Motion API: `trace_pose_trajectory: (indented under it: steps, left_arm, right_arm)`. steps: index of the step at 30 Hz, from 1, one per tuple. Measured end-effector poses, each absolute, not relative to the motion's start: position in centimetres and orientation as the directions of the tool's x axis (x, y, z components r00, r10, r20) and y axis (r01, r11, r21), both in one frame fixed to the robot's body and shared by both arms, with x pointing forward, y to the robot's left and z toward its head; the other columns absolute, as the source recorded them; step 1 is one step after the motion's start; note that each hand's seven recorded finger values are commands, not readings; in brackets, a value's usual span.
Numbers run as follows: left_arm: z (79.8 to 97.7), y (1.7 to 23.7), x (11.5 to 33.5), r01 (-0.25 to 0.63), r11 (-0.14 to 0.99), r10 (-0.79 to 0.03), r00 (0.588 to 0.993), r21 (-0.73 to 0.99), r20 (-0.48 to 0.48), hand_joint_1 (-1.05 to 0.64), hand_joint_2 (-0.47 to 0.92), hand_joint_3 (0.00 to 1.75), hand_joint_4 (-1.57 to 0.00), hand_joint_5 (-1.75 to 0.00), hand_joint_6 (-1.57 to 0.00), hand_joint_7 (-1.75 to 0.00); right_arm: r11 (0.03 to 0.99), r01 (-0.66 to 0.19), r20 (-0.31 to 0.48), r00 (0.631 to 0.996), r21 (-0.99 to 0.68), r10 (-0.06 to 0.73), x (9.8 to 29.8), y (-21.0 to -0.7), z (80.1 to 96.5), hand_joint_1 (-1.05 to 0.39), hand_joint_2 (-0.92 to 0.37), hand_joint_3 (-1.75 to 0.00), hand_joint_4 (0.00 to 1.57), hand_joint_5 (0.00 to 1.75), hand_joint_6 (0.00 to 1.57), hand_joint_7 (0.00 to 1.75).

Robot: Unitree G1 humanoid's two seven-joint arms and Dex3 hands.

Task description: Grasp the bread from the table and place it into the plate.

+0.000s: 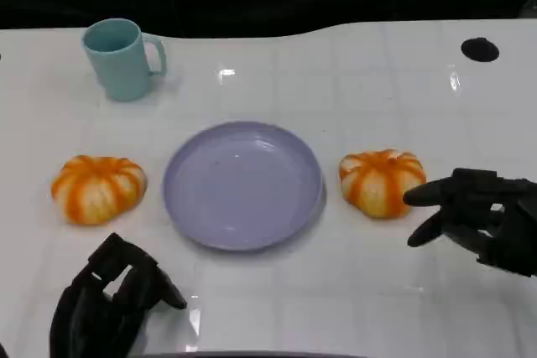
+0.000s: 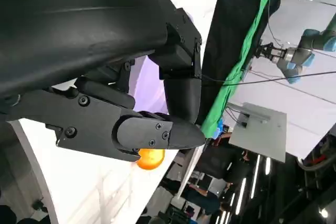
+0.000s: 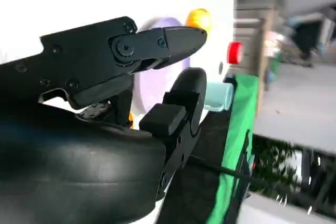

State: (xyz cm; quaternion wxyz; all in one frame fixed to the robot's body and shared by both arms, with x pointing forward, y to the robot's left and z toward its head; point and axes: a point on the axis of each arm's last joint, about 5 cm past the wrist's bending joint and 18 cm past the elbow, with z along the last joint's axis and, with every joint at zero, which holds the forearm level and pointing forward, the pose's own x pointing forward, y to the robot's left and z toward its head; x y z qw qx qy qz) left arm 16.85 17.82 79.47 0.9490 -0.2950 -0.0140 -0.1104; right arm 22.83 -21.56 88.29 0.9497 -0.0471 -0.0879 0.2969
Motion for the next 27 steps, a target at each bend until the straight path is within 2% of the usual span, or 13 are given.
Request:
trace_pose_trajectory:
  steps: [3, 8, 13, 19, 27]
  left_arm:
    - [79.4, 17.8, 16.8, 0.217, 0.802, -0.201, 0.975, -0.557, 0.090, -0.58, 0.92, 0.26, -0.64, -1.75, -0.50, -1.53]
    - [79.4, 17.9, 16.9, 0.216, 0.802, -0.199, 0.976, -0.558, 0.091, -0.57, 0.92, 0.26, -0.64, -1.75, -0.50, -1.53]
    - [79.5, 17.8, 16.9, 0.217, 0.802, -0.201, 0.975, -0.557, 0.091, -0.58, 0.92, 0.26, -0.64, -1.75, -0.50, -1.53]
    - [79.4, 17.8, 16.9, 0.216, 0.802, -0.200, 0.976, -0.558, 0.090, -0.57, 0.92, 0.26, -0.63, -1.75, -0.49, -1.54]
    - [79.4, 17.8, 17.0, 0.216, 0.801, -0.201, 0.975, -0.559, 0.089, -0.57, 0.92, 0.26, -0.63, -1.75, -0.49, -1.54]
  right_arm:
    - [0.797, -0.522, 0.131, 0.806, -0.304, 0.577, 22.8, -21.9, 89.1, -0.65, -0.92, -0.11, 0.30, 0.38, 0.40, 0.02]
    - [0.702, -0.455, 0.107, 0.794, -0.547, 0.598, 23.0, -22.2, 90.3, -0.61, -0.92, -0.05, 0.21, 0.27, 0.28, 0.00]
    - [0.554, -0.346, 0.104, 0.773, -0.757, 0.626, 23.9, -21.7, 91.3, -0.61, -0.91, -0.02, 0.16, 0.14, 0.23, 0.00]
    - [0.429, -0.236, 0.098, 0.775, -0.872, 0.625, 24.4, -20.7, 91.2, -0.59, -0.89, 0.00, 0.14, 0.07, 0.19, 0.00]
    - [0.293, -0.141, 0.081, 0.771, -0.946, 0.631, 25.9, -19.4, 91.3, -0.54, -0.85, 0.00, 0.13, 0.03, 0.19, 0.00]
